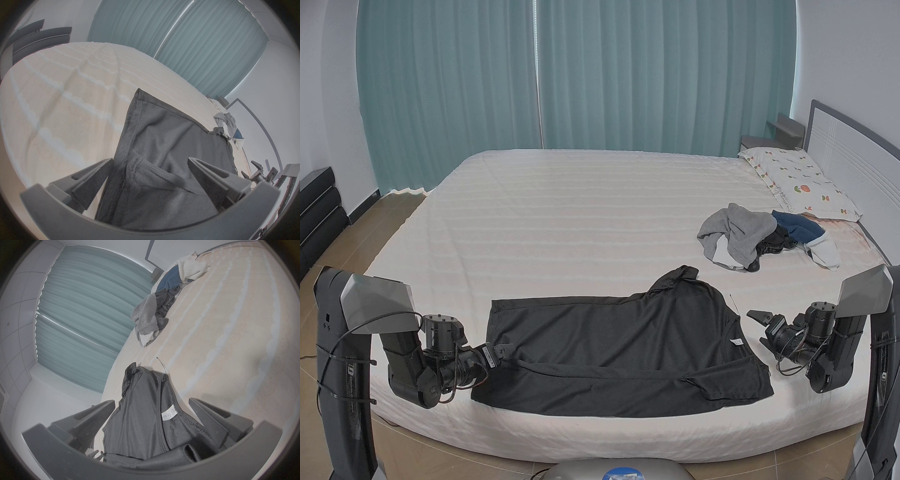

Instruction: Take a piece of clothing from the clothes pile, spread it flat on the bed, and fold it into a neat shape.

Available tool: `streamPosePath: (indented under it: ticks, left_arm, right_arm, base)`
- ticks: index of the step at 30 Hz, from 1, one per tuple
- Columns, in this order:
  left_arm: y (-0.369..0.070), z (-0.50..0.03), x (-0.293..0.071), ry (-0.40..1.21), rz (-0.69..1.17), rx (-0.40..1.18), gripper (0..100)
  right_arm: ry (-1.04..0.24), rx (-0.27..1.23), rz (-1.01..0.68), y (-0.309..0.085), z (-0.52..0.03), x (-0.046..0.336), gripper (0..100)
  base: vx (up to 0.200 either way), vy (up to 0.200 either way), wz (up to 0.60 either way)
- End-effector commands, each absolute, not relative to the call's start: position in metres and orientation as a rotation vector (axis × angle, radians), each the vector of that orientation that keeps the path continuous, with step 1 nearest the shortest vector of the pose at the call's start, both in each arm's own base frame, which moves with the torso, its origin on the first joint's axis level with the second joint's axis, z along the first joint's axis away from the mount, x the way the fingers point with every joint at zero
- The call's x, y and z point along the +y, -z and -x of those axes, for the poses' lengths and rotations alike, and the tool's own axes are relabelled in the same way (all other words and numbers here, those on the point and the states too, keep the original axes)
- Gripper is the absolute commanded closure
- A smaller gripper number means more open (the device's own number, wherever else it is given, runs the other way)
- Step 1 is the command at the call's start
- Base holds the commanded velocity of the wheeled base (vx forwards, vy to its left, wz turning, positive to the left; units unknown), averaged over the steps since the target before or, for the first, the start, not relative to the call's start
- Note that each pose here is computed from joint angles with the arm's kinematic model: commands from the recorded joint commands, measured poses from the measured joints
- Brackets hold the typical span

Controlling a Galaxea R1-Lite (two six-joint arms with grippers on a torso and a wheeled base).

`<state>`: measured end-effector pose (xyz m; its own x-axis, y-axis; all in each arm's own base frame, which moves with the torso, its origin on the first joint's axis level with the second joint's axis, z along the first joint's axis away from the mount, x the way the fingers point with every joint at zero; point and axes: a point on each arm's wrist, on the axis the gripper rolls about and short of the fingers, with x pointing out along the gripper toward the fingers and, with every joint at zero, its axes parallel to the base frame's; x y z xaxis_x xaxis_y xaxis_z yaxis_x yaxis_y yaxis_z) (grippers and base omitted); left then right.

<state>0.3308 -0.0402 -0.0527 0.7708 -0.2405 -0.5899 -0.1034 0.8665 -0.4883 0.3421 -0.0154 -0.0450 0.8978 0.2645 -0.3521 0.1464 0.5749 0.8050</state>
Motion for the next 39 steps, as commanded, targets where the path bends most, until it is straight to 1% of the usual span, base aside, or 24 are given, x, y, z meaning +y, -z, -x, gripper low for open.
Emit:
streamPosePath:
  ticks: [1,14,17,19,27,28,36,39]
  left_arm:
    - [0.05,-0.331,-0.04,0.066,0.532,0.682,0]
    - [0.05,-0.332,-0.052,0.104,0.522,0.657,0]
    - [0.051,-0.331,-0.051,0.088,0.519,0.658,0]
    - [0.054,-0.328,-0.05,0.049,0.507,0.666,0]
    - [0.056,-0.329,-0.053,0.054,0.505,0.657,0]
    - [0.056,-0.329,-0.053,0.054,0.505,0.659,100]
    - [0.054,-0.329,-0.053,0.052,0.504,0.652,100]
    - [0.053,-0.326,-0.052,0.042,0.507,0.657,100]
  right_arm:
    - [-0.072,0.472,-0.966,0.046,-0.342,-0.015,0]
    - [-0.073,0.47,-0.965,0.045,-0.342,-0.015,0]
    - [-0.073,0.47,-0.965,0.045,-0.342,-0.015,0]
    - [-0.073,0.47,-0.965,0.045,-0.342,-0.015,0]
    - [-0.072,0.472,-0.966,0.046,-0.342,-0.015,0]
    - [-0.072,0.472,-0.966,0.046,-0.342,-0.015,0]
    - [-0.077,0.47,-0.945,0.045,-0.341,-0.015,0]
    - [-0.101,0.469,-0.915,0.036,-0.333,-0.009,0]
  base:
    - [0.0,0.0,0.0]
    - [0.0,0.0,0.0]
    - [0.0,0.0,0.0]
    - [0.0,0.0,0.0]
    - [0.0,0.0,0.0]
    - [0.0,0.0,0.0]
    - [0.0,0.0,0.0]
    - [0.0,0.0,0.0]
